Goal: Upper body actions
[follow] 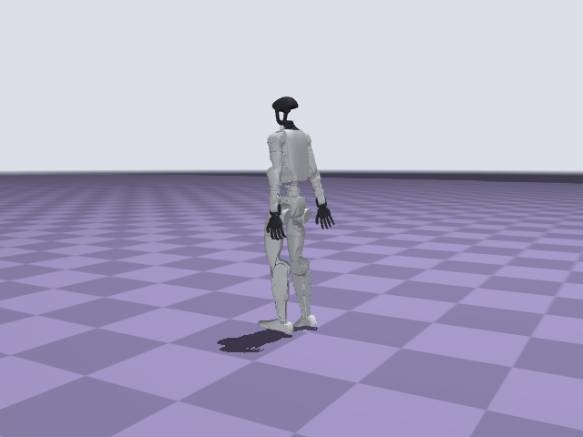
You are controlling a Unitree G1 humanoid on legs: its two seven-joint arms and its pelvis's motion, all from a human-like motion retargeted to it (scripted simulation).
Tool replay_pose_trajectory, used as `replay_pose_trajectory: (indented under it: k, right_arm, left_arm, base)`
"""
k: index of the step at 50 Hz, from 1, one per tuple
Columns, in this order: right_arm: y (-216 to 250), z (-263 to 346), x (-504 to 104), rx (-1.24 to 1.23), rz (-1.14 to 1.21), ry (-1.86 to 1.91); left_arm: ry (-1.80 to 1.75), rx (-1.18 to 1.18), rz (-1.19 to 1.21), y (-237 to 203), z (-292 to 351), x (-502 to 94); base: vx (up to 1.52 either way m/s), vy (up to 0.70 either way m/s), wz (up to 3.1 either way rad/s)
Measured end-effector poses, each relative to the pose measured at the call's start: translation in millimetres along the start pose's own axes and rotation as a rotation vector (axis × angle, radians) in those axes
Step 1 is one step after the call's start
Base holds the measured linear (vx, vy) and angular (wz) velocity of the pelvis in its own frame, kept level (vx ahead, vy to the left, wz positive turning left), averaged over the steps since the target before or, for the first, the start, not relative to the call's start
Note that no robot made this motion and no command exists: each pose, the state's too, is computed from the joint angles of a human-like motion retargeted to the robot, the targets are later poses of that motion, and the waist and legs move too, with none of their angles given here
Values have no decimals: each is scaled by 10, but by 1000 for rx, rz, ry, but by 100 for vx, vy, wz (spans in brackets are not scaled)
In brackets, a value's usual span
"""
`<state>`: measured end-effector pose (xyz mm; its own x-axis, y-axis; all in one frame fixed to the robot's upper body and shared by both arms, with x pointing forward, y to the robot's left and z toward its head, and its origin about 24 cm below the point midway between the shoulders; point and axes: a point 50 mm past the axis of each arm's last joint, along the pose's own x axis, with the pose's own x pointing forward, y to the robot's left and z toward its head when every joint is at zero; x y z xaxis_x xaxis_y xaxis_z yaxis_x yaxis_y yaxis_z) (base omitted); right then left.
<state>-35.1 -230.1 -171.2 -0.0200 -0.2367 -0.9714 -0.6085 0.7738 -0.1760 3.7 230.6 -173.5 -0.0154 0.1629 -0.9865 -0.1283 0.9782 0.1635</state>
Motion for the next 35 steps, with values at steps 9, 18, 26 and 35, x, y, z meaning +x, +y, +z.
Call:
replay_pose_trajectory:
  k: [9, 18, 26, 35]
  right_arm:
    - [46, -260, -32, 172, 15, 102]
    - [-79, -48, -20, 179, -11, 83]
    - [-151, 766, -49, 147, 74, -109]
    - [-561, 1906, -368, 174, 93, -504]
  left_arm:
    - [-122, 150, -12, -7, 551, -44]
    - [-152, 117, -37, -153, 463, -25]
    - [50, 9, 57, -138, -319, 5]
    - [362, -125, 40, -54, -1110, -127]
  base:
    - [2, -2, 12]
    - [-1, -9, -1]
    - [-11, -15, 12]
    - [-26, -18, 63]
